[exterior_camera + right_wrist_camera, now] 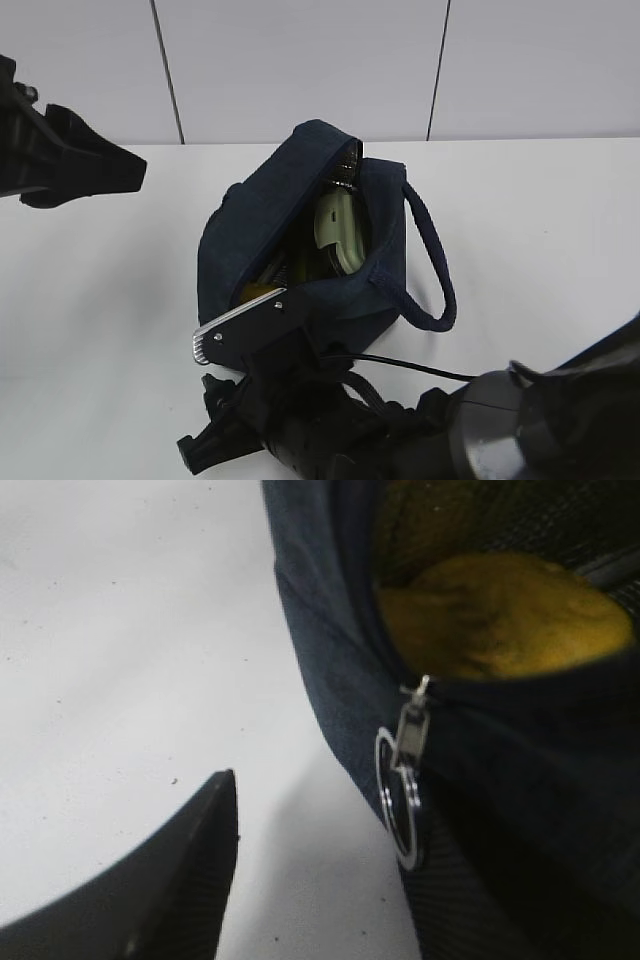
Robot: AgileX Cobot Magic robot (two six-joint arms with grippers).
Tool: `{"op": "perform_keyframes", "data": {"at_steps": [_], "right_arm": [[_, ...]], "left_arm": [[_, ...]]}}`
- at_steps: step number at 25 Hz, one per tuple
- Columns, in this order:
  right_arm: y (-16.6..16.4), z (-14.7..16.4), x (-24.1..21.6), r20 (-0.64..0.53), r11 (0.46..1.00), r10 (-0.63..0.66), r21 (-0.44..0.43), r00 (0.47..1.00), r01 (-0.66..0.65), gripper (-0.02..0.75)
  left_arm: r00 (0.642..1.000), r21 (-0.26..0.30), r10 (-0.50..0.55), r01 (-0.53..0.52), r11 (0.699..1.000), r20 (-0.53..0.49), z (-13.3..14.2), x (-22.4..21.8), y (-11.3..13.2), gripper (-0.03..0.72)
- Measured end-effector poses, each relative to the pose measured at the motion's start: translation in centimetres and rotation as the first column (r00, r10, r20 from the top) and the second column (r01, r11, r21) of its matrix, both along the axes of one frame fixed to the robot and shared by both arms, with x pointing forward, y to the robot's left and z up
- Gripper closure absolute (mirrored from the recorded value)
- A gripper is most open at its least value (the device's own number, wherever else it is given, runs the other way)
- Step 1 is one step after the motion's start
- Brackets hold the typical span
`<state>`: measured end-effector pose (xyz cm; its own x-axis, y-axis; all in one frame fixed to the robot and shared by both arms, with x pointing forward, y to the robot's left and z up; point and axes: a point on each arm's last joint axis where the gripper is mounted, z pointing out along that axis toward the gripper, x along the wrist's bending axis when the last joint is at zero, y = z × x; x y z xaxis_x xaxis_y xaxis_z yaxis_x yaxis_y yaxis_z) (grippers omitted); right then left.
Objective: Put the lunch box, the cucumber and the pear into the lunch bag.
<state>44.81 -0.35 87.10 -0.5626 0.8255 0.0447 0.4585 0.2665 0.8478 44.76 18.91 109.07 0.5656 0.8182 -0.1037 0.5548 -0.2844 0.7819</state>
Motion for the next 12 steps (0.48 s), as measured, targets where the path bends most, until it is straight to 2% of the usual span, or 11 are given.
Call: {"op": "perform_keyframes", "data": {"at_steps": [8,12], "right_arm": [[-0.09,0.10,0.14,0.025,1.000,-0.004,-0.013,1.000,0.004,0.335],[-0.11,0.16,0.20,0.032,1.000,-0.009,-0.010,0.999,0.010,0.419]], "left_arm": [[1.000,0.000,0.000,0.000,1.000,0.000,0.00,0.00,0.00,0.442],[1.000,0.000,0.000,0.000,1.000,0.000,0.00,0.00,0.00,0.442]]}}
